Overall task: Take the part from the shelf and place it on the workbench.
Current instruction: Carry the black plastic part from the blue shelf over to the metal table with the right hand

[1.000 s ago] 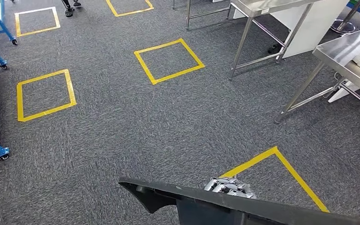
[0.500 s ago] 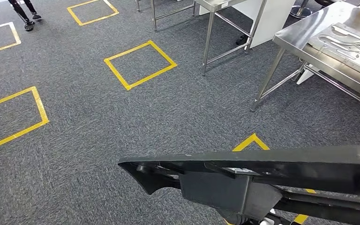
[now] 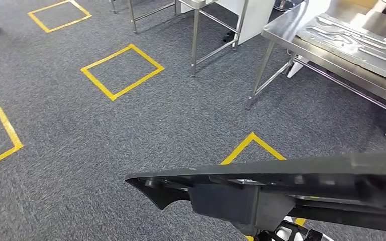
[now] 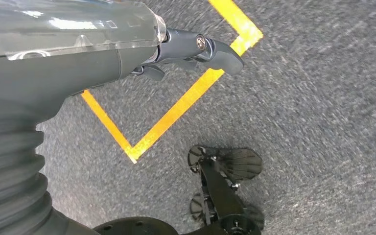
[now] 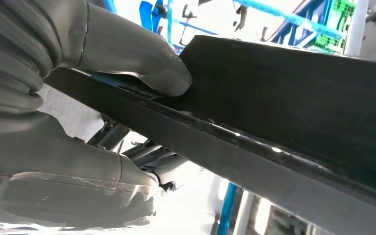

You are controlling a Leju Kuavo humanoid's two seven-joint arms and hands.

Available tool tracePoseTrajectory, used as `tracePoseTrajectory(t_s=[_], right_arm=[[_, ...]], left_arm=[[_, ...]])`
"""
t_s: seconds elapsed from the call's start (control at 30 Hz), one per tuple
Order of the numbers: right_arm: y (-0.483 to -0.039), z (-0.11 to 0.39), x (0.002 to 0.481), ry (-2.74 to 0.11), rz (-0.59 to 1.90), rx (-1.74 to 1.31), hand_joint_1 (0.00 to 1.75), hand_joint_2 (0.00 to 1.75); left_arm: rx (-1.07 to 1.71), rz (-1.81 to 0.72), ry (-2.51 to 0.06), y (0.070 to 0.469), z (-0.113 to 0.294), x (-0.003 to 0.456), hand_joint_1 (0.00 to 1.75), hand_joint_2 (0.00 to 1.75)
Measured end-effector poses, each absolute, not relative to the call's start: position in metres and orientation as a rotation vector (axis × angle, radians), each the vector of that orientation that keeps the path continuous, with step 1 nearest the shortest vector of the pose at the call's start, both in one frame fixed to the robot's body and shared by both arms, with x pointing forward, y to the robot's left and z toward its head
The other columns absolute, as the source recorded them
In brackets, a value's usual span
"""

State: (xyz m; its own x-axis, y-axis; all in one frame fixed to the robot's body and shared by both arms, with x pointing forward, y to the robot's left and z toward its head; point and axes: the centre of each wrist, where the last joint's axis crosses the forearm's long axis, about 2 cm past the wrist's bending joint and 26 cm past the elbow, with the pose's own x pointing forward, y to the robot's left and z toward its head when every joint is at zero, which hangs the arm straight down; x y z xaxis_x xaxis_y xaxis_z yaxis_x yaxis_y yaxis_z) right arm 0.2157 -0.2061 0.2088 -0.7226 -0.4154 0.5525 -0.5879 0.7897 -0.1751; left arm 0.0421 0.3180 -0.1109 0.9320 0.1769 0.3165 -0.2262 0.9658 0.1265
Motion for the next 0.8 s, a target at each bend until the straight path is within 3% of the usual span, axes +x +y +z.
tracePoseTrajectory(t_s=[0.8], right_arm=[[-0.208,0.211,0.234,-2.477,0.496,0.763,1.75,1.75]], left_arm=[[0.199,0.261,-0.28,0.323,-0.11,0.043,0.0,1.75]])
